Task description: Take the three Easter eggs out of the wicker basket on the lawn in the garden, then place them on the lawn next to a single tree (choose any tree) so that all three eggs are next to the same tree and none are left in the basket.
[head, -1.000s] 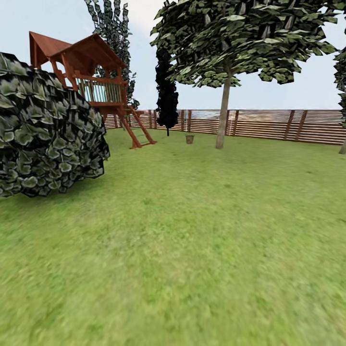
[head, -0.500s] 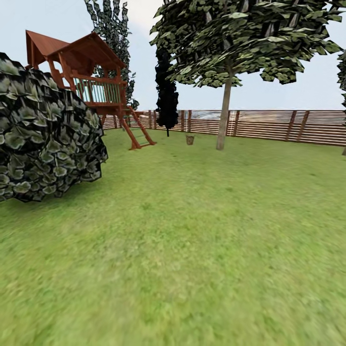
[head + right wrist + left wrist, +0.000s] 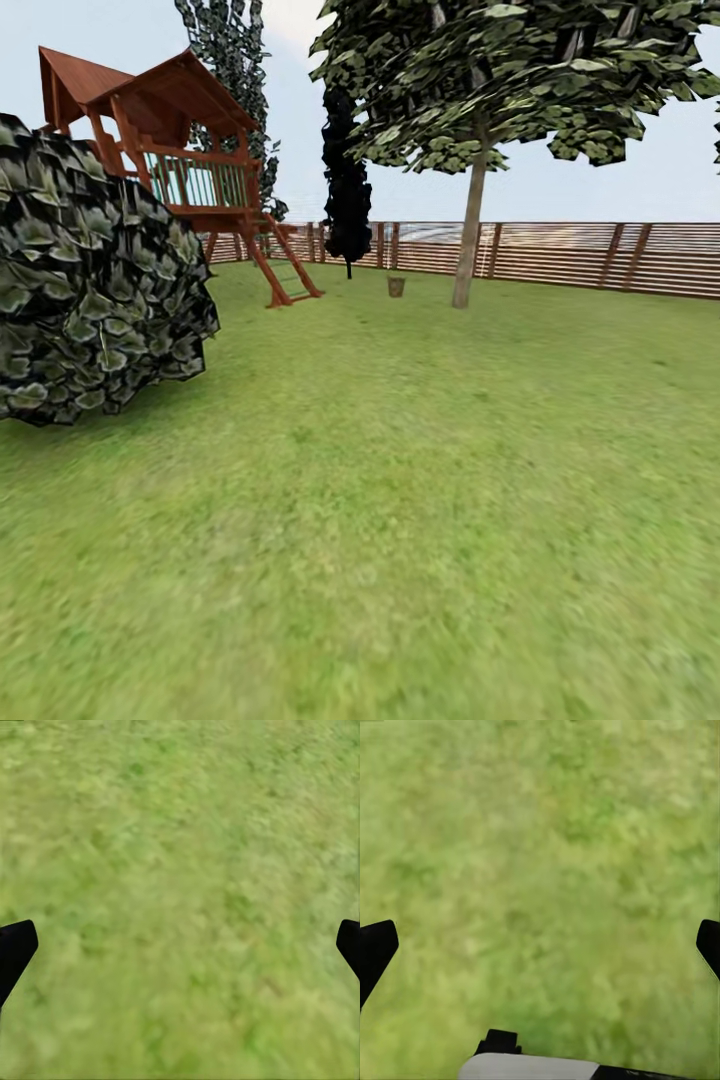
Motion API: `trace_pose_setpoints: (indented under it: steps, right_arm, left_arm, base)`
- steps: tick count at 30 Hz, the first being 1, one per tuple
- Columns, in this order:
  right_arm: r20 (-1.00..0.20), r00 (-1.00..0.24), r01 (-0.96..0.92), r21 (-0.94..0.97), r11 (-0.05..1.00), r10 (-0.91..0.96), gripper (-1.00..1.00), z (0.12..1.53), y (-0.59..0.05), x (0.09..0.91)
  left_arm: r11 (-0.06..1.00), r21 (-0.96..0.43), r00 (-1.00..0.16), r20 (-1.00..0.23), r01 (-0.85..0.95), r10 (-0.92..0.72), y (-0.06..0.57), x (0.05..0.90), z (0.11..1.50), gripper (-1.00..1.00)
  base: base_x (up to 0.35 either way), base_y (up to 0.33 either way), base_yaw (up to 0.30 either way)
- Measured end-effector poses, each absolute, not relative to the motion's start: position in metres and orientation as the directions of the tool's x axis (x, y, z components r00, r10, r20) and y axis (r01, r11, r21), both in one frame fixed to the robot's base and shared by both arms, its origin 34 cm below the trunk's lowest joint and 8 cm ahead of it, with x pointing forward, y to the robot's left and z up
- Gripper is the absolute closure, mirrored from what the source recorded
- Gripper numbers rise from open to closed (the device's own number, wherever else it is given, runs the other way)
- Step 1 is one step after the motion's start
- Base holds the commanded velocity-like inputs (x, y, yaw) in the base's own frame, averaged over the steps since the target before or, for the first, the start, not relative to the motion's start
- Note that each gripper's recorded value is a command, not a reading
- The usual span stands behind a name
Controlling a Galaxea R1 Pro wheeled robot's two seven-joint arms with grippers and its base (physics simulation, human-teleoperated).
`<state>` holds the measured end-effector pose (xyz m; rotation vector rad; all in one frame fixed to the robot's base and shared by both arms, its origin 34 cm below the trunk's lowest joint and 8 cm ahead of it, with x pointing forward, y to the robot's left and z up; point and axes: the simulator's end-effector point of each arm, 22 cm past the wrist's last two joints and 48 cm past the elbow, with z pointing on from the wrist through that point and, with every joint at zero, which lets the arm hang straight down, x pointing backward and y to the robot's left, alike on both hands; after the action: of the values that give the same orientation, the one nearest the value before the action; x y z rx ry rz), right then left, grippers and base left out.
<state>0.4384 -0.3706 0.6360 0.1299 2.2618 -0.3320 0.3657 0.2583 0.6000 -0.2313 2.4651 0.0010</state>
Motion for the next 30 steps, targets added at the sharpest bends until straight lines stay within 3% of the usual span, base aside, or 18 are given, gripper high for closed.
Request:
trace_pose_setpoints:
  steps: [30]
  right_arm:
    - [-0.730, -0.683, 0.194, -0.203, 0.960, -0.017, -1.00, 0.659, -0.371, 0.420]
  left_arm:
    - [0.984, -0.050, -0.795, -0.583, -0.169, -0.167, 0.258, 0.345, 0.625, -1.00]
  base:
    - [0.328, 0.000, 0.000]
